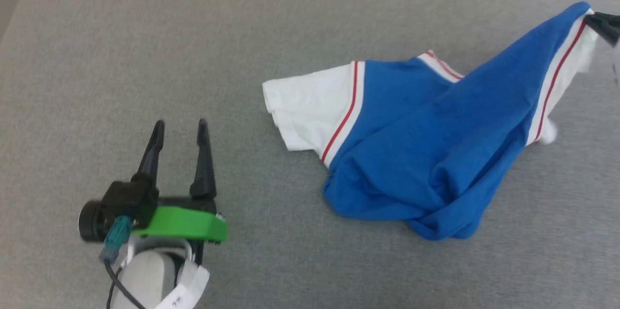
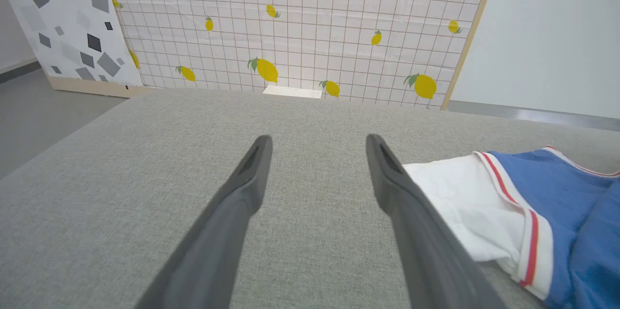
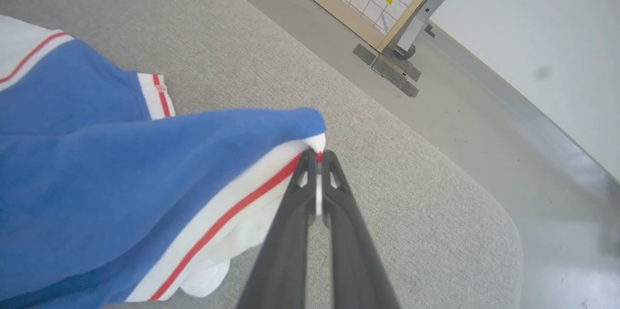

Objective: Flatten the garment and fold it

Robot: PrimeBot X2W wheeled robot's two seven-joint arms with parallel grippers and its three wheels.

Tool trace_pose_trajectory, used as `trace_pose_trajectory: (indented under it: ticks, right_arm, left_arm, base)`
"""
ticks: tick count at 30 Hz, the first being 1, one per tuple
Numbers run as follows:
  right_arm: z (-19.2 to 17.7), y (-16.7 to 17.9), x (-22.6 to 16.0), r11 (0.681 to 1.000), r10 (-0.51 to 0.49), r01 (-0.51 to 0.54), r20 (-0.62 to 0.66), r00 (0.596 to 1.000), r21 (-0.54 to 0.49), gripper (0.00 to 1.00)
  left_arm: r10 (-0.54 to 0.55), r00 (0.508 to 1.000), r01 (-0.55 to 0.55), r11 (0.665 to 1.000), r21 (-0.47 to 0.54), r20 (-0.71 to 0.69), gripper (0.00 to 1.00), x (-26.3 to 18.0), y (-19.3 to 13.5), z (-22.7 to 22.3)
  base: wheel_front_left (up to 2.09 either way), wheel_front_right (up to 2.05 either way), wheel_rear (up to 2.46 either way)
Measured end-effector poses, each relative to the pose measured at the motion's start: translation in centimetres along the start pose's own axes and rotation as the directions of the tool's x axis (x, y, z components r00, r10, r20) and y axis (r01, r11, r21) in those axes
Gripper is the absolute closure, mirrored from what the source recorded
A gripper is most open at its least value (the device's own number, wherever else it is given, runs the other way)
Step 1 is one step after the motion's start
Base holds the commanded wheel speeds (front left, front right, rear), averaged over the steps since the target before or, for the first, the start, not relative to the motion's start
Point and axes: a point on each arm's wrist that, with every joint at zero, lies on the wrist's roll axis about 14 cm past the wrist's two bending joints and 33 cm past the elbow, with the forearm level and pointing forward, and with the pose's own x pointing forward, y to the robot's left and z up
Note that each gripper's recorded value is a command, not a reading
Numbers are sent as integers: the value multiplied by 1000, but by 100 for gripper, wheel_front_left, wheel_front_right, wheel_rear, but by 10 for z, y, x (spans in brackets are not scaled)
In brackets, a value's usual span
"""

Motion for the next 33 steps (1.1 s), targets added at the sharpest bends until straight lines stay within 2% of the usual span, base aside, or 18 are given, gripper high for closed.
trace_pose_trajectory:
  ticks: [5, 7, 11, 16, 17, 18, 19, 21, 22, 23, 30, 33]
  right_arm:
    - [-41, 15, 54, 1000, 13, -11, -124, 992, 17, 100]
    - [-60, 34, 81, 998, 45, -39, -154, 987, 42, 100]
    - [-75, 64, 108, 994, 102, -97, -156, 982, 43, 100]
    - [-73, 69, 116, 994, 108, -105, -109, 988, 34, 100]
    - [-71, 69, 115, 994, 104, -102, -92, 990, 29, 65]
    - [-67, 68, 114, 995, 98, -96, -67, 993, 25, 8]
    - [-64, 66, 112, 996, 91, -91, -41, 995, 22, 0]
    - [-52, 69, 107, 996, 91, -92, 29, 995, 16, 0]
    - [-30, 72, 93, 996, 87, -90, 155, 984, 9, 0]
    - [-21, 67, 86, 997, 74, -76, 205, 976, 2, 0]
    - [-4, 28, 24, 998, -62, 48, 342, 938, 48, 0]
    - [10, 7, -10, 990, -134, 105, 423, 896, 92, 0]
  left_arm:
    - [17, 1000, -17, 1000, 3, -12, 0, 13, 3, -8]
    - [31, 999, -30, 999, 12, -27, 0, 16, 8, -14]
    - [71, 997, -69, 997, 36, -43, 0, 14, 22, -19]
    - [103, 993, -99, 993, 65, -53, 0, 10, 34, -21]
    - [106, 993, -102, 992, 72, -51, 0, 10, 36, -20]
    - [110, 993, -106, 992, 75, -51, 0, 9, 37, -20]
    - [106, 993, -102, 992, 78, -49, 0, 8, 37, -19]
    - [103, 994, -100, 992, 82, -42, 0, 6, 38, -15]
    - [106, 994, -102, 990, 98, -33, 0, 1, 42, -10]
    - [103, 994, -99, 990, 104, -31, 0, -1, 43, -8]
    - [43, 999, -44, 992, 120, 16, 0, 0, 34, 11]
    - [-1, 999, -3, 993, 117, 38, 0, 4, 23, 19]
  base:
    - [0, 0, 0]
    - [0, 0, 0]
    - [0, 0, 0]
    - [0, 0, 0]
    - [0, 0, 0]
    - [0, 0, 0]
    - [0, 0, 0]
    - [0, 0, 0]
    - [0, 0, 0]
    - [0, 0, 0]
    - [0, 0, 0]
    - [0, 0, 0]
